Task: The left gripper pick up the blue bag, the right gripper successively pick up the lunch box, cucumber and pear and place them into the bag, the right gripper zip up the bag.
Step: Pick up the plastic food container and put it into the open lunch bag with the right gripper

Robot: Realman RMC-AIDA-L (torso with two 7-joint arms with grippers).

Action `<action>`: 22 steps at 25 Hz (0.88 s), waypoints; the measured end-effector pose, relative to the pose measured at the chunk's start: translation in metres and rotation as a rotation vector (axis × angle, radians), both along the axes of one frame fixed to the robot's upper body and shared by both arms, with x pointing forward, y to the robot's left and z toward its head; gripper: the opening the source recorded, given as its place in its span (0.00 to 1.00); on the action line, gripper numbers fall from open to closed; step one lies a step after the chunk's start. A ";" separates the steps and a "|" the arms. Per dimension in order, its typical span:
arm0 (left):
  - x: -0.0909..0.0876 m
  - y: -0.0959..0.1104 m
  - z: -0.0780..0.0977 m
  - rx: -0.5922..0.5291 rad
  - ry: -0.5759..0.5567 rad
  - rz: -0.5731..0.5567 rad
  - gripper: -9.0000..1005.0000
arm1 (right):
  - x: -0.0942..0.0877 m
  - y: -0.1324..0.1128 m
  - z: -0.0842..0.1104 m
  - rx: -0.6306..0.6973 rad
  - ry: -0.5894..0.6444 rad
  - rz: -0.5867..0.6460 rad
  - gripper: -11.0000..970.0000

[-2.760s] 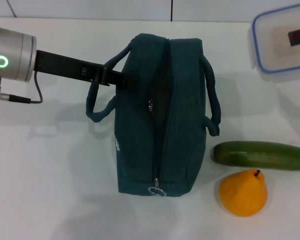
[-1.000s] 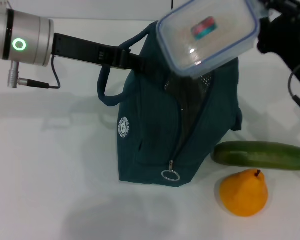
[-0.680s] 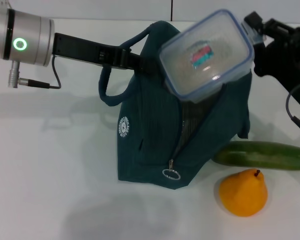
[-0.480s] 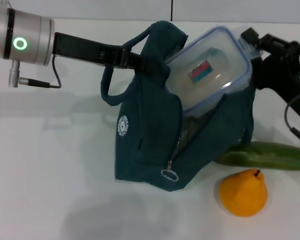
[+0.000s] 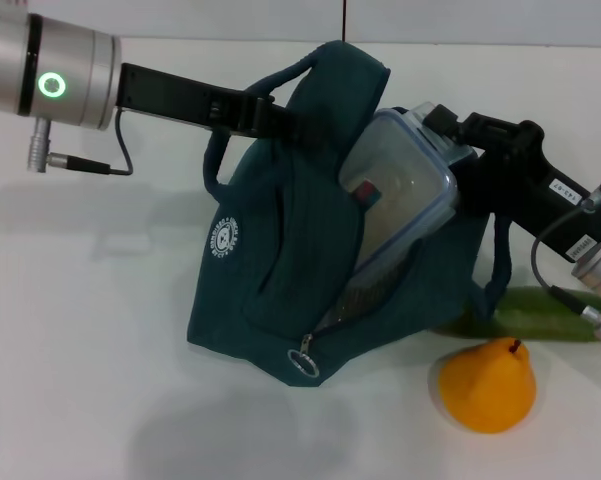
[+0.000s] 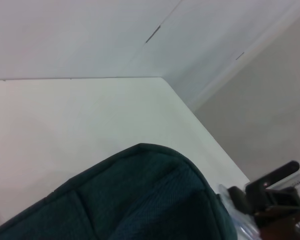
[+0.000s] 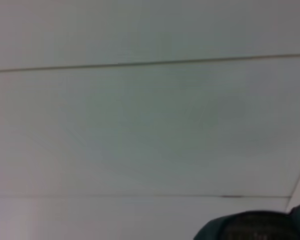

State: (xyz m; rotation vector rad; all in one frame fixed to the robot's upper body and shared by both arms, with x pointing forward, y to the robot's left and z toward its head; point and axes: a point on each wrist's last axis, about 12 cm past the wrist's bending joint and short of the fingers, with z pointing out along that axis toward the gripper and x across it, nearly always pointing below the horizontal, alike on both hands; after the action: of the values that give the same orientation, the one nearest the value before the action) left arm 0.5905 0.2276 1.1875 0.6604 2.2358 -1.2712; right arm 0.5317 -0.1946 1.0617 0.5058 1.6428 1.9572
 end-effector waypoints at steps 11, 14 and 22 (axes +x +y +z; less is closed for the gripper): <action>-0.002 0.002 -0.002 0.001 0.006 0.002 0.06 | 0.001 0.004 0.004 -0.040 -0.063 0.049 0.12; -0.002 0.002 -0.002 0.001 0.006 0.000 0.06 | 0.002 0.007 0.005 -0.073 -0.079 0.087 0.12; -0.002 -0.001 -0.001 0.001 0.008 -0.018 0.06 | 0.014 0.016 0.014 -0.182 -0.181 0.200 0.12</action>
State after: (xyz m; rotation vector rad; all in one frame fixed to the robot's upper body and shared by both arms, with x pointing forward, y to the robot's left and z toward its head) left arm 0.5881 0.2271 1.1869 0.6776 2.2421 -1.2839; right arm 0.5453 -0.1786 1.0761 0.0948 1.7878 1.9032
